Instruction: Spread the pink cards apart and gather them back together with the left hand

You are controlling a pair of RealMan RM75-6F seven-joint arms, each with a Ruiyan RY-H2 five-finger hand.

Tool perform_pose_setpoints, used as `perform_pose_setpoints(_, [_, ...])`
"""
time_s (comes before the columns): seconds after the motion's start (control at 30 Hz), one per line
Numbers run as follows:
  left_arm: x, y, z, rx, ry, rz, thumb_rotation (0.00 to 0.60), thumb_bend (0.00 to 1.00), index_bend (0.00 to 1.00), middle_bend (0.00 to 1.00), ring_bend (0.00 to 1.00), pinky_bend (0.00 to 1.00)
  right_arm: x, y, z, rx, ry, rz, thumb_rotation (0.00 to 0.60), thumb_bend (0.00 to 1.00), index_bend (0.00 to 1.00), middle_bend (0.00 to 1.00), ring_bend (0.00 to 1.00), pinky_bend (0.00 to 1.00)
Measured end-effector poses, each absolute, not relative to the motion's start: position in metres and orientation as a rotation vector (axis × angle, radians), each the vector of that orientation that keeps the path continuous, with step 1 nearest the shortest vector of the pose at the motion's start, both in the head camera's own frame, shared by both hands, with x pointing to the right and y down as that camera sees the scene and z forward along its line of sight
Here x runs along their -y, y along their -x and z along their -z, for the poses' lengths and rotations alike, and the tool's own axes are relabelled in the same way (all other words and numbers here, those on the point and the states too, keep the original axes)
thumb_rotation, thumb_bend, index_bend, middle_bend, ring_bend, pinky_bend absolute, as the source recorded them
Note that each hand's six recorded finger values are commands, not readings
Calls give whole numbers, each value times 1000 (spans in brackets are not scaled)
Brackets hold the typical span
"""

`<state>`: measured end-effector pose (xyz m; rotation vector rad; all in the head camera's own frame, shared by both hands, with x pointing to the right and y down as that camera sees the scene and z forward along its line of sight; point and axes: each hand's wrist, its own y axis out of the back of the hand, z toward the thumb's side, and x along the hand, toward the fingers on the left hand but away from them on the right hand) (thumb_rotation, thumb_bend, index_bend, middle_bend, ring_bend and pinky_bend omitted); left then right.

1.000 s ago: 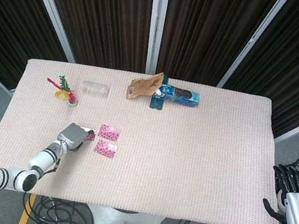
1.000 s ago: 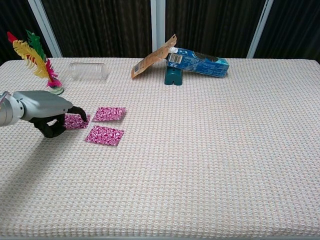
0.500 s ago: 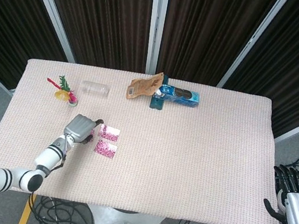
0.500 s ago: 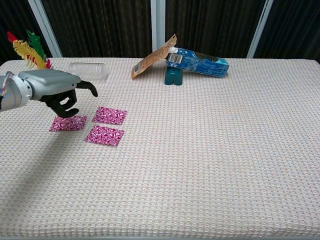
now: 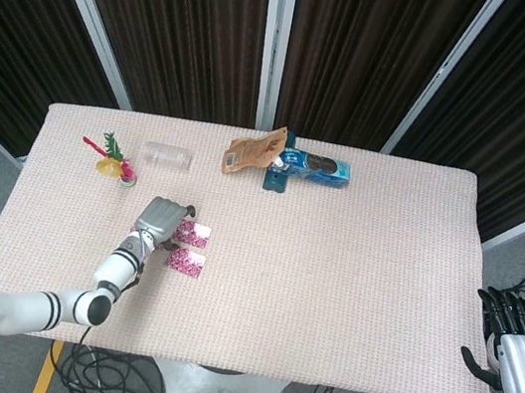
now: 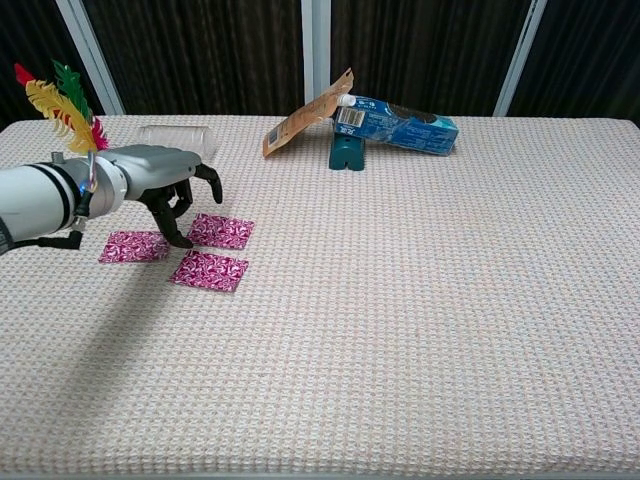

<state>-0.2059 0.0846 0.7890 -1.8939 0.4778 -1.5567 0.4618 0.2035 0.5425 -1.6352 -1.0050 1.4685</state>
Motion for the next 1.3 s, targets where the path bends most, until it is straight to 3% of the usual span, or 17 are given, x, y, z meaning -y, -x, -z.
perform_pose_setpoints(1.3, [-84,183,-808,-444,1833,1622,600,247,382,893,908,989,-205,-473,-547,1016,1633,-1504,569,187,94,68,0,0])
